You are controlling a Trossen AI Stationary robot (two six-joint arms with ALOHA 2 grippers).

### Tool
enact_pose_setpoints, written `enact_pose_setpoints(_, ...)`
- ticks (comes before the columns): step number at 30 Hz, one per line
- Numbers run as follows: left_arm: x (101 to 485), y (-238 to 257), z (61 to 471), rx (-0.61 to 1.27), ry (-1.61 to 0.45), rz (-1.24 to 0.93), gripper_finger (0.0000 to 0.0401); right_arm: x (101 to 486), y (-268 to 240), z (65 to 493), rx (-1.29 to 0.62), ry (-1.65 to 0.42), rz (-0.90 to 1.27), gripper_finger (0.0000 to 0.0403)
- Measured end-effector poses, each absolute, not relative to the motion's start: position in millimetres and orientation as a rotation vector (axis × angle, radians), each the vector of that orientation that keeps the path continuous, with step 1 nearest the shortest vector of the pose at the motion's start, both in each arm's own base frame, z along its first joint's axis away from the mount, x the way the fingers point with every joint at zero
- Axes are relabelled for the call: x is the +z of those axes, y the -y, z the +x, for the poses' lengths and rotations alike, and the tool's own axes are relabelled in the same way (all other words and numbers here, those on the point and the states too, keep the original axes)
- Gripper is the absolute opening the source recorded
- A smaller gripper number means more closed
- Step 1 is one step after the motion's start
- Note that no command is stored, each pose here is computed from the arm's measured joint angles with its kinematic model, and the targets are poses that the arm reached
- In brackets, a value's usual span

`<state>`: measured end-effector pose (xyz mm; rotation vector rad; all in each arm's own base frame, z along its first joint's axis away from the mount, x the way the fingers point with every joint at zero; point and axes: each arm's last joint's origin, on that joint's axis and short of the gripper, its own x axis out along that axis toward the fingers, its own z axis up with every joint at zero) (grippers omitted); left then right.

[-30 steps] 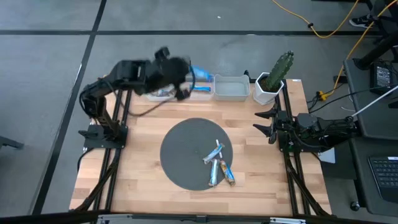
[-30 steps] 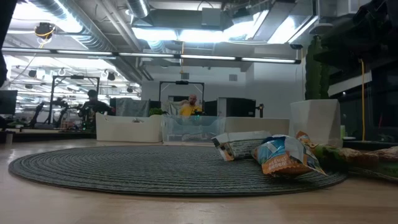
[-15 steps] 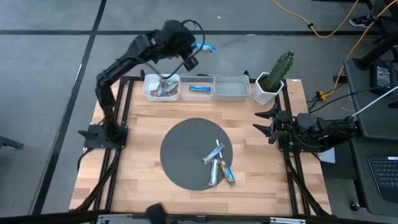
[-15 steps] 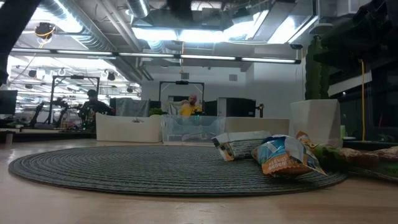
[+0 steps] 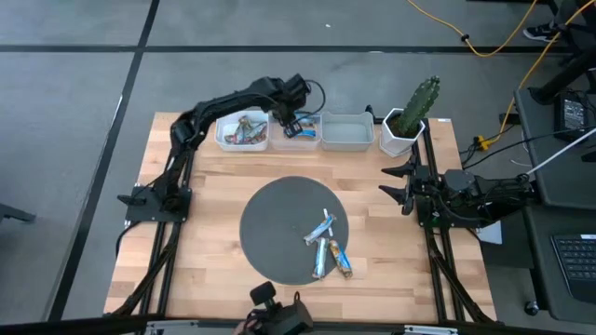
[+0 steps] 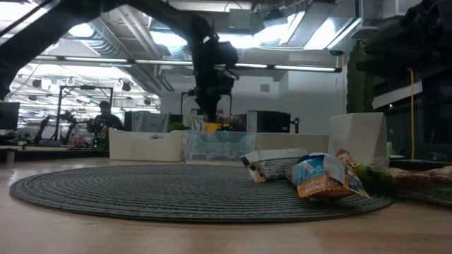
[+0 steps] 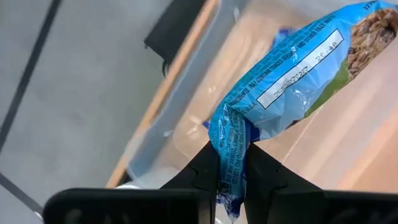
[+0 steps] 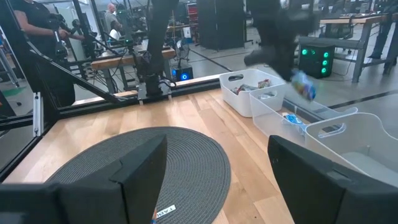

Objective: Pick and place Granola Bars by type
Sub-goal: Put the blue granola bar into the transparent bin

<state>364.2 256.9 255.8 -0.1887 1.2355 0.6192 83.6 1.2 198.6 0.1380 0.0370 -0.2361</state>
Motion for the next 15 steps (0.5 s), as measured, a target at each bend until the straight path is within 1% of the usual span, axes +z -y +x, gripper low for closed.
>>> enact_pose_setpoints(2, 247.4, -258.1, 365.5, 0.613, -1.255, -0.196, 0.0035, 198.5, -1.2, 83.6, -0.236, -0.037, 0.138, 0.028)
enact_pose_setpoints(9, 250.2, -261.3, 367.3, 0.649, -1.219, -0.174, 0.0059, 198.4, -1.2, 83.6, -0.237, -0.039, 0.138, 0.028)
enact_pose_setpoints(12, 251.6, -261.1, 364.7, 0.666, -1.241, -0.157, 0.0078, 198.3, -1.2, 83.6, -0.236, -0.04, 0.138, 0.028)
enact_pose_setpoints(15, 250.0, -258.5, 360.7, 0.641, -1.299, -0.152, 0.0107, 198.2, -1.2, 83.6, -0.236, -0.04, 0.137, 0.028)
